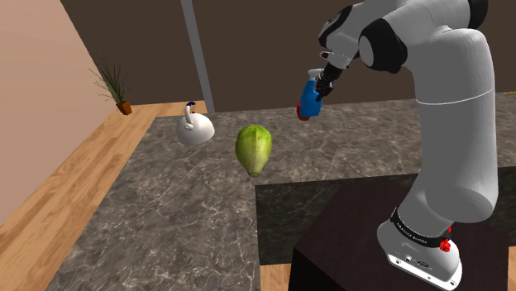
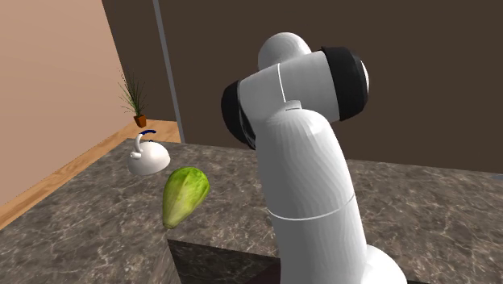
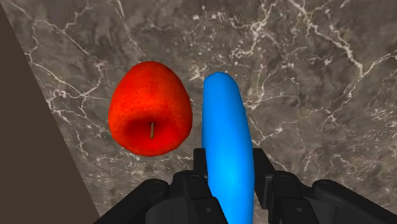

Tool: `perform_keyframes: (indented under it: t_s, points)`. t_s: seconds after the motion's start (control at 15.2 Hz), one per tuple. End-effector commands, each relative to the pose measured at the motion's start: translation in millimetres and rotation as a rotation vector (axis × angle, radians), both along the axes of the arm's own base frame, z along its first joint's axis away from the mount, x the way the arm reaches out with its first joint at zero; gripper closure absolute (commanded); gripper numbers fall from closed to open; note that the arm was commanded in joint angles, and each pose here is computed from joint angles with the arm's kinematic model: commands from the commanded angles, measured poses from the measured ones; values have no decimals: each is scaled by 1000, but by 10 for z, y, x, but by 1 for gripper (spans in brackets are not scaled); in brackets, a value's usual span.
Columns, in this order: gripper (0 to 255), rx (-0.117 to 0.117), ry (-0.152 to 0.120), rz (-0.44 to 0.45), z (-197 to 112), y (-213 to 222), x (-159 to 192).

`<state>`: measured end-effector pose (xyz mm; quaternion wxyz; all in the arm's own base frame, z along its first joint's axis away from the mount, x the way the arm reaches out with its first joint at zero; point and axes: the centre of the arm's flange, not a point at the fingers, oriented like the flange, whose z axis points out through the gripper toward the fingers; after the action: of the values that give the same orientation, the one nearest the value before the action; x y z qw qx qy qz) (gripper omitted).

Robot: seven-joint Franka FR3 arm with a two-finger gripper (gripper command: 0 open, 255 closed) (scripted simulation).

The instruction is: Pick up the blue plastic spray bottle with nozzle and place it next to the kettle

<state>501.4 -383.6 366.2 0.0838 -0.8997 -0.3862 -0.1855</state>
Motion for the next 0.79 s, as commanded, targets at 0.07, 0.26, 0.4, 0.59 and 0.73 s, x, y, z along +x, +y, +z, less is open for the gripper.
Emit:
perform_keyframes:
  t_s: [0.07,0.26,0.4,0.59,0.73]
  points:
    - [255,0,0,0,159,-10,-4]
    - [255,0,0,0,317,-10,-4]
    - [255,0,0,0,423,-10,-4]
    - [255,0,0,0,581,-10,-4]
    - [255,0,0,0,687,-10,-4]
